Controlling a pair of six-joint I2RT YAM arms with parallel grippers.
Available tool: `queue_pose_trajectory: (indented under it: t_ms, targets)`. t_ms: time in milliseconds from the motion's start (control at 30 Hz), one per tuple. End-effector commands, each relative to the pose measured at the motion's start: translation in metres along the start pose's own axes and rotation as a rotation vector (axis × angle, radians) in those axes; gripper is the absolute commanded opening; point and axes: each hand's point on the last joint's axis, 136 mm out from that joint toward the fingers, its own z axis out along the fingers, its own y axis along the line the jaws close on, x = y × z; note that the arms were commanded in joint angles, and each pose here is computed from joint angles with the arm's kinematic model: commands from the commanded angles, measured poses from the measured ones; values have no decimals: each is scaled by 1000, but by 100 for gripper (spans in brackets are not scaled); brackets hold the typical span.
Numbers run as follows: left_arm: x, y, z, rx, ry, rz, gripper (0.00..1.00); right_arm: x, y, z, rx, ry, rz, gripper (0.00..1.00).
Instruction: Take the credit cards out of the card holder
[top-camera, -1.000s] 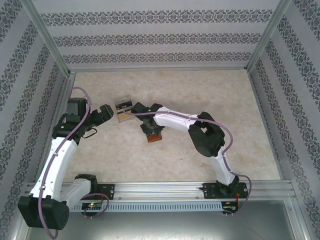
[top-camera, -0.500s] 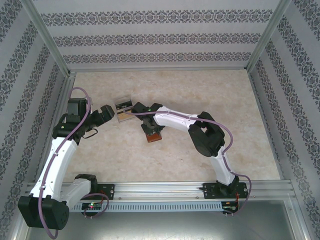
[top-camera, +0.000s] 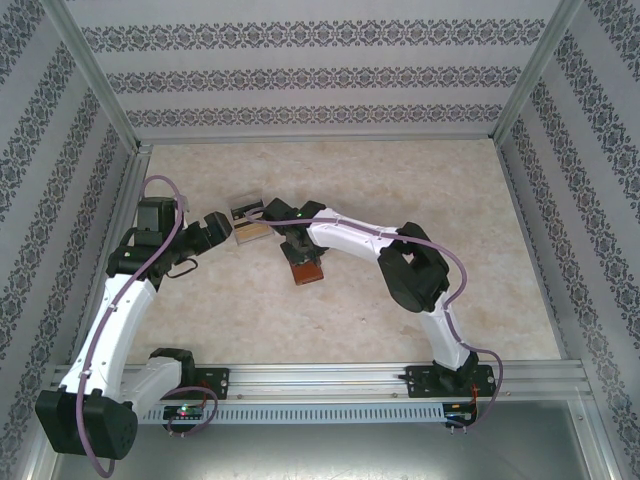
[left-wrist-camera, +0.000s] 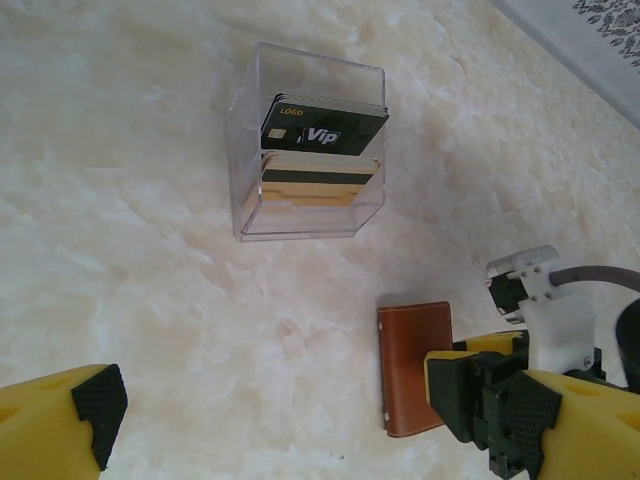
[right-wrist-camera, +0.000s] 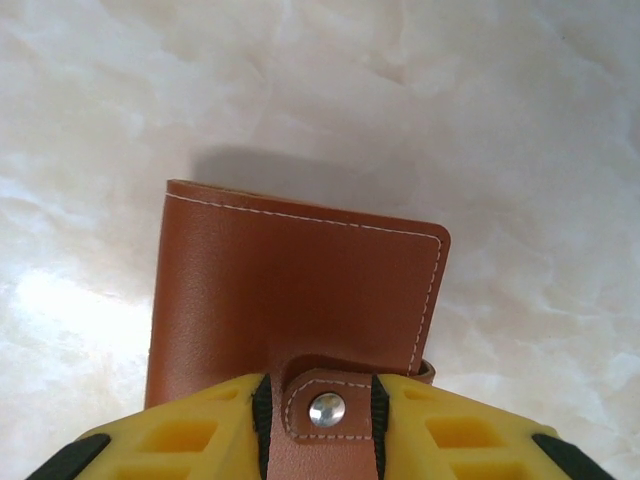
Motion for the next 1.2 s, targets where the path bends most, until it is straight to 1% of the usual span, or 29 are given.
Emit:
queue_pose_trajectory:
  t_ms: [0,67,133,233,333,400,467,600,767,1100,1167]
  targets:
    - [1,-4,1,12,4,10,99,13,-5,16,9,59,1,34]
    - [1,-4,1,11,3,9,100,17,-5,19,9,68,6,34]
    - [1,-5,1,15,3,10,99,19,-5,22,6,74,7,32]
    - [1,-5,3,18,7,8,100,21,-4,24,-6,81,13,22]
    - [2,-7,4,20,9,8,100,21,-4,21,-12,75,19,18]
    - [3,-8,4,23,11,7,100,20,-5,18,-12,69,22,19]
    - [2,-9,5,25,10,9,99,20,-6,13,-4,63,23,27]
    - [2,-10,5,26,9,12,100,14,-6,-1,4,34,22,36]
    - [3,-9,6,24,11,12,100,11,-6,-12,-4,16,29,36]
    - [4,-9,6,23,14,14,100,26,-4,4,-22,67,48,33]
    - [5,-10,6,25,14,14,99,30,-2,9,-28,78,52,28]
